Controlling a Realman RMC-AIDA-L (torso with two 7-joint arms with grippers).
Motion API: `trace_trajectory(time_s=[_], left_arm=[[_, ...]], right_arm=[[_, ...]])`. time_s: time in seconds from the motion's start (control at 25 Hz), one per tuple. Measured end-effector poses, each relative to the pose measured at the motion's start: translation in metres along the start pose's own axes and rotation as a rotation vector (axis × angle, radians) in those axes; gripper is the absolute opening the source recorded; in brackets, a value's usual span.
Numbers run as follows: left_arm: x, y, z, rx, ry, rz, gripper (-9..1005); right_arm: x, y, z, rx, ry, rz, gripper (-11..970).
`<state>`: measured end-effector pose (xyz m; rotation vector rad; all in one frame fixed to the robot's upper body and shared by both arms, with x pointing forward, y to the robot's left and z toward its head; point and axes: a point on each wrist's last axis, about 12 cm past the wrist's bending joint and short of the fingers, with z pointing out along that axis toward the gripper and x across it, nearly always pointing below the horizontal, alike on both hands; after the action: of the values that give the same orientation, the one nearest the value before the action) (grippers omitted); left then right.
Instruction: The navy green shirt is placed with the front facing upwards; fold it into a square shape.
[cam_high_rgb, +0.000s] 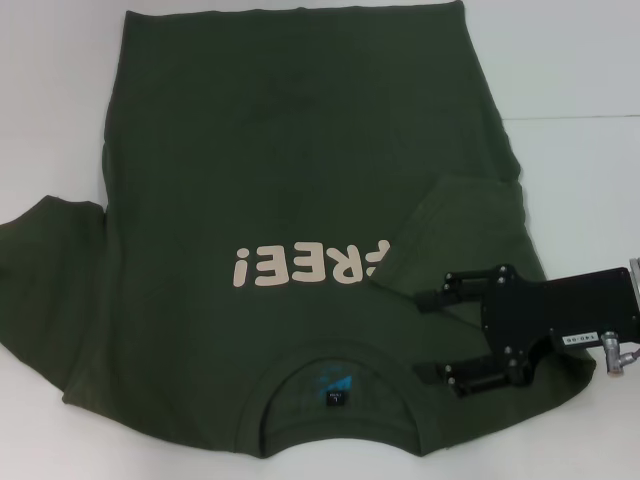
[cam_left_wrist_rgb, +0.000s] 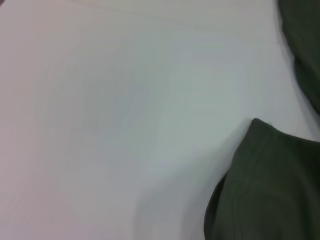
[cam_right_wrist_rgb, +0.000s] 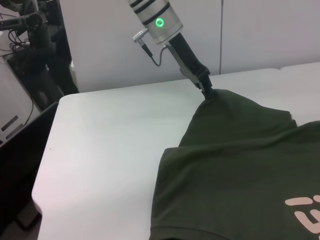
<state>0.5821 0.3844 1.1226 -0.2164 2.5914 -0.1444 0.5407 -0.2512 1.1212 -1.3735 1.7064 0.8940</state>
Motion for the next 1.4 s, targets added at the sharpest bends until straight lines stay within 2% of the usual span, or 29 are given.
trace_trajectory(time_s=[0.28,0.6,0.88,1.12,1.4], left_arm=[[0.001,0.002,0.0,-0.005,-0.008,-0.001,38],[0.001,0.01,-0.004,-0.024,-0.036,-0.017,38],[-0.002,0.004,-0.003,-0.01,-0.034,0.001,39],[-0.008,-0.019,-0.007,0.078,-0.037,0.007,39],[-0.014,-0.062,-0.017,0.322,-0.074,-0.012,39]], right_arm=[[0.002,0.0,0.001,0.0,-0.001,0.001,834],[0.004,-0.001,0.003,0.008,0.0,0.011,835],[0.004,-0.002,0.004,0.008,0.0,0.009,835],[0.004,-0.002,0.004,0.013,0.001,0.009,834],[0.005,-0.002,0.004,0.013,-0.001,0.018,834]])
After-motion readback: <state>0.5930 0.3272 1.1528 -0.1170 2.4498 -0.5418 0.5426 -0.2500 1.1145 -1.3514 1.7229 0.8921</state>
